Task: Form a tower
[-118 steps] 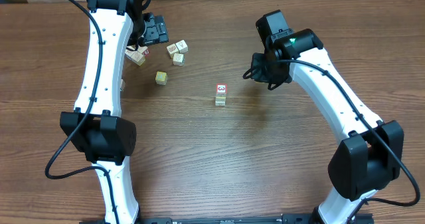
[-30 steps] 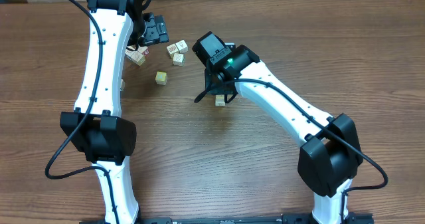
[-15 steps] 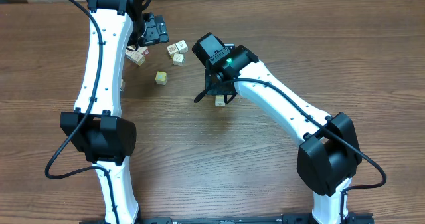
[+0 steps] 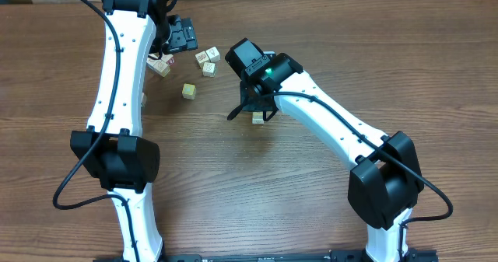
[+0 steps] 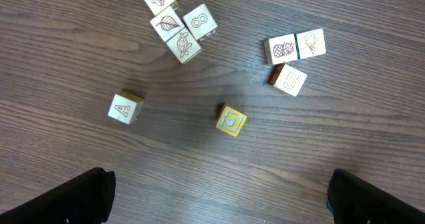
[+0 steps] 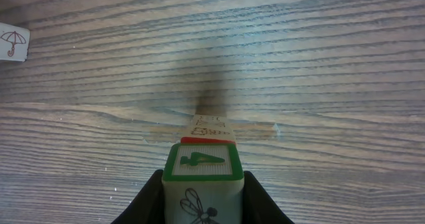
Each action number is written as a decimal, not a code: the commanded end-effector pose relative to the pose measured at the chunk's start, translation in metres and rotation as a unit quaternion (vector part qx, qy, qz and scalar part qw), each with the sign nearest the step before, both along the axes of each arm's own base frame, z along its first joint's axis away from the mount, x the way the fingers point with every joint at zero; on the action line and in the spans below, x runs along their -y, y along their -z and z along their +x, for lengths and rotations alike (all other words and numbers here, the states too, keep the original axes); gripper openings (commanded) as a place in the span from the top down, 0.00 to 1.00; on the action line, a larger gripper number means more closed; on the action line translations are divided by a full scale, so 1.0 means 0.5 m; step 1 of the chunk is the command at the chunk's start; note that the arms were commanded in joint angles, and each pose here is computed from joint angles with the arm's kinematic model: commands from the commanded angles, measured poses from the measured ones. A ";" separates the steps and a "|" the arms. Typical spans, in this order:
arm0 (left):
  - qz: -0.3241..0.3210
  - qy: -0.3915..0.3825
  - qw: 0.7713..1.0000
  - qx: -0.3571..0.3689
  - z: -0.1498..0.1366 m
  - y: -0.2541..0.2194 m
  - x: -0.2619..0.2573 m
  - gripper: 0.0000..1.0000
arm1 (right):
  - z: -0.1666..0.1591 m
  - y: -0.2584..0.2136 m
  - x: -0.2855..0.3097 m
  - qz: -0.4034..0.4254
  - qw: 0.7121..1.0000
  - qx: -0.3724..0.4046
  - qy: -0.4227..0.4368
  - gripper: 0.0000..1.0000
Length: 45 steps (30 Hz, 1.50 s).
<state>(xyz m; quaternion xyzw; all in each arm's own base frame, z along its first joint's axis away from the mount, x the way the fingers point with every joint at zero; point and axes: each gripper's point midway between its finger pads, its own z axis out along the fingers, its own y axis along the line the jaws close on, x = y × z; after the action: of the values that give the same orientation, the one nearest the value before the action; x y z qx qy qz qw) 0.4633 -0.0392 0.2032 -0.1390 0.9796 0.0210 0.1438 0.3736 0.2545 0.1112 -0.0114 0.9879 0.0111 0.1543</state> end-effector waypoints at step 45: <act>-0.006 -0.004 1.000 0.016 0.001 -0.021 0.006 0.00 | 0.016 -0.013 -0.004 0.005 1.000 0.016 0.006 0.70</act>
<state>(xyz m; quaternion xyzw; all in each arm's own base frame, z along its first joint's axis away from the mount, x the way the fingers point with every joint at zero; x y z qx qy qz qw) 0.4633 -0.0392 0.2032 -0.1390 0.9796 0.0210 0.1438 0.3748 0.2554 0.1116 -0.0094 0.9875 0.0132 0.1569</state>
